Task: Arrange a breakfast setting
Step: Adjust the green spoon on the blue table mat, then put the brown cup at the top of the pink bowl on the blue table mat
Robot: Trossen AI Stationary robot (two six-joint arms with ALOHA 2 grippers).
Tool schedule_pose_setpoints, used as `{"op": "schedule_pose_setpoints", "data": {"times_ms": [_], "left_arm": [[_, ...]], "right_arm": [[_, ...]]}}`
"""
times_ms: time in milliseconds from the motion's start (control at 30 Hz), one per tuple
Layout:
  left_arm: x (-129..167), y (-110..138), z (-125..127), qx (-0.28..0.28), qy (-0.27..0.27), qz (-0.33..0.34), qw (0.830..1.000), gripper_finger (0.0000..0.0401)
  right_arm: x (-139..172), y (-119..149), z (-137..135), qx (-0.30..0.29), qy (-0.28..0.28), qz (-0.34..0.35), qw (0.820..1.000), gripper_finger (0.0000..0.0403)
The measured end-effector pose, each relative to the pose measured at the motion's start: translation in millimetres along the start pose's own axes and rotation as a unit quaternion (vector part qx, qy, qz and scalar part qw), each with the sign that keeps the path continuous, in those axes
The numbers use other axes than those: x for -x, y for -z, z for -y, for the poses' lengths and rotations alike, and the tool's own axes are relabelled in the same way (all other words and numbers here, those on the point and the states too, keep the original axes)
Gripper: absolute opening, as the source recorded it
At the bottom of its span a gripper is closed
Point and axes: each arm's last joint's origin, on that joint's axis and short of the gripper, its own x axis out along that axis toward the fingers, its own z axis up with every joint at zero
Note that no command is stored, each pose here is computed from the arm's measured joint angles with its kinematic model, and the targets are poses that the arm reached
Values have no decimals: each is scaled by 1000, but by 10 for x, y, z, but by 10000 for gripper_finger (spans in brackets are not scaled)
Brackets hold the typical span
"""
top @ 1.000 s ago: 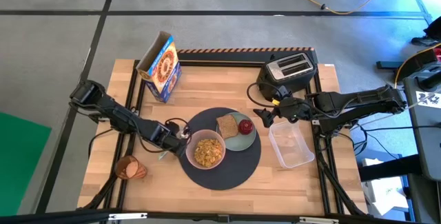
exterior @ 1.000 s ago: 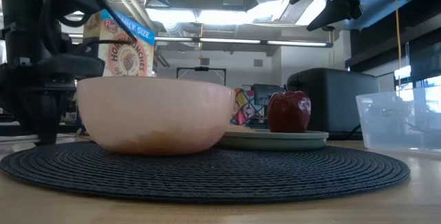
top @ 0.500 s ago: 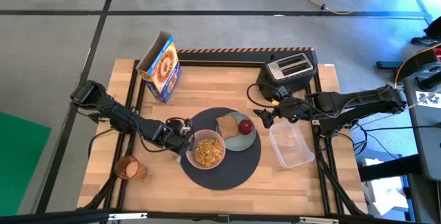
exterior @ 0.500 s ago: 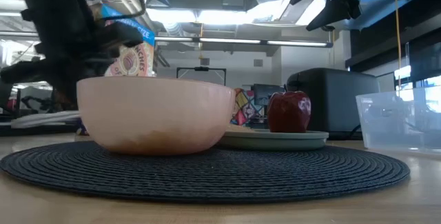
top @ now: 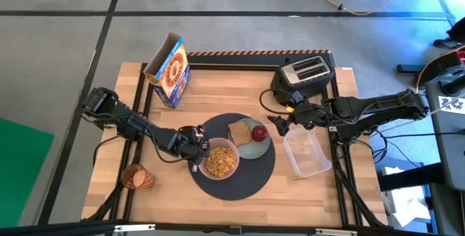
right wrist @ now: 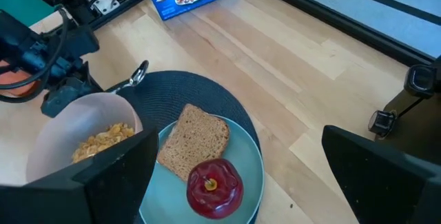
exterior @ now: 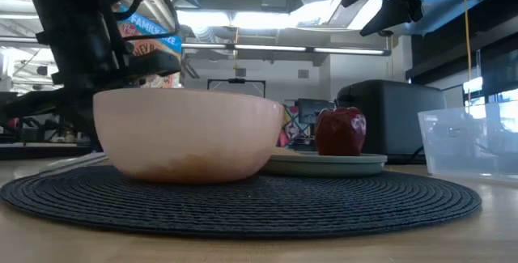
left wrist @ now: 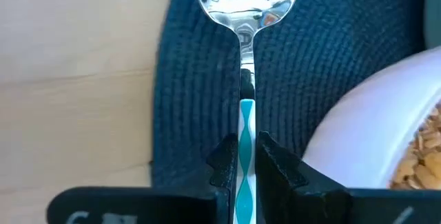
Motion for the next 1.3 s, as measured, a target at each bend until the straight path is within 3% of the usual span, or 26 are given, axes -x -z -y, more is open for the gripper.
{"op": "schedule_pose_setpoints", "data": {"times_ms": [267, 667, 933, 1067, 1300], "left_arm": [[-10, 3, -15, 11, -8, 3, 1000, 39], [-9, 5, -36, 12, -21, -8, 1000, 129], [215, -92, -110, 5, -30, -6, 1000, 153], [380, -186, -133, -57, -13, -8, 998, 153], [706, -320, -215, -120, 20, -112, 986, 152]], "right_arm": [[0, 9, 5, 14, -1, -7, 1000, 397], [0, 11, 7, 18, 1, -7, 1000, 397], [0, 8, 7, 17, 3, -4, 1000, 397], [-3, -11, 5, 24, 7, 8, 1000, 397], [-128, -127, 57, 10, 5, 21, 1000, 397]]}}
